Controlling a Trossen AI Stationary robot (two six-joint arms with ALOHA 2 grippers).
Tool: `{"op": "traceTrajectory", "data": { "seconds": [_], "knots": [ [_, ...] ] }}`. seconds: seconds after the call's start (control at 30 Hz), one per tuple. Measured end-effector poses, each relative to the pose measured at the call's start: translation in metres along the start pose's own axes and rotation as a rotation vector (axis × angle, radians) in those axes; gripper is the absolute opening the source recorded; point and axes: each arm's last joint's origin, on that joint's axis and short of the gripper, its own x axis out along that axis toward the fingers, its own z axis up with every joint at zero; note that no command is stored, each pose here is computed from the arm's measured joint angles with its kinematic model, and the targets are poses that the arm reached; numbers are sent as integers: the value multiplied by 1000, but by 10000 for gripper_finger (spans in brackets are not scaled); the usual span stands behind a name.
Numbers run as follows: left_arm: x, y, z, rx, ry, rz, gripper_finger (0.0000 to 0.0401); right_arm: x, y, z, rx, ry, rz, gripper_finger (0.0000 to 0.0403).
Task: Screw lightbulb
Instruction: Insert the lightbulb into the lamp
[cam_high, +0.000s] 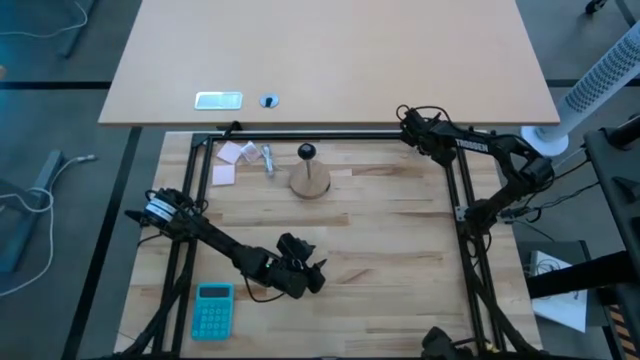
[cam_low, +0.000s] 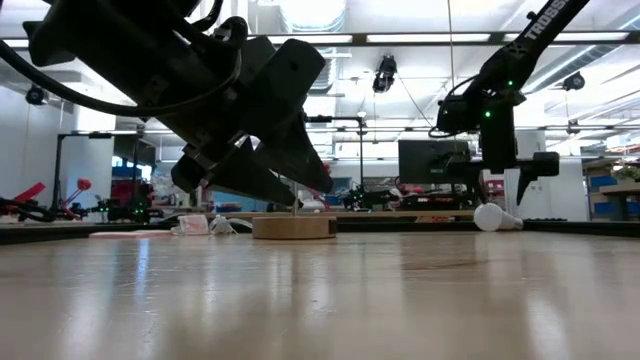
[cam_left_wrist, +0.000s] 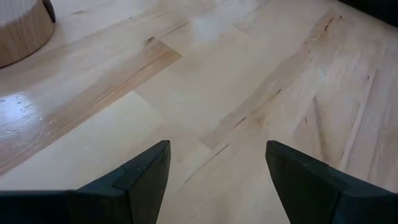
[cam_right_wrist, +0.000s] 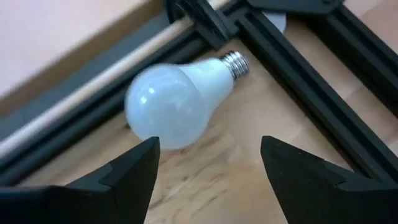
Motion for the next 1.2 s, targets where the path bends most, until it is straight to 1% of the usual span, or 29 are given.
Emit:
{"op": "traceTrajectory", "data": {
  "seconds": [0.1,0.2,0.23,0.3,0.47,0.57,0.63,0.7,0.73,0.8,0.93,1.03,1.1,1.13,1.17,1.2],
  "knots": [
    [0,0,0,0,0,0,256,-3,6,3,4,-14,64,278],
    [0,0,0,0,-3,2,256,-9,19,10,-19,-29,182,275],
    [0,0,0,0,-8,5,256,-10,23,12,-31,-31,203,272],
    [0,0,1,-1,-13,10,256,-9,29,15,-83,-33,209,266],
    [0,0,1,15,-13,10,256,-17,45,35,-365,-7,236,257],
    [0,0,1,21,-13,10,256,-30,51,46,-582,5,227,261],
    [0,0,1,22,-13,10,256,-40,53,53,-705,17,202,265],
    [0,0,1,25,-13,10,256,-45,50,61,-762,59,142,269],
    [0,0,1,25,-14,10,256,-46,47,64,-767,82,115,271],
    [0,1,1,25,-20,14,256,-44,43,70,-710,105,77,272],
    [1,1,1,23,-21,15,256,-28,31,78,-478,123,20,268],
    [1,1,1,19,-21,15,256,-22,31,77,-364,77,19,266],
    [1,1,1,19,-21,14,256,-19,31,75,-280,73,24,266],
    [1,1,1,19,-20,13,256,-17,31,73,-260,85,21,266],
    [1,0,1,18,-16,10,256,-14,32,72,-266,93,26,265],
    [1,0,1,18,-14,8,256,-12,34,71,-305,96,50,263]
  ]
}}
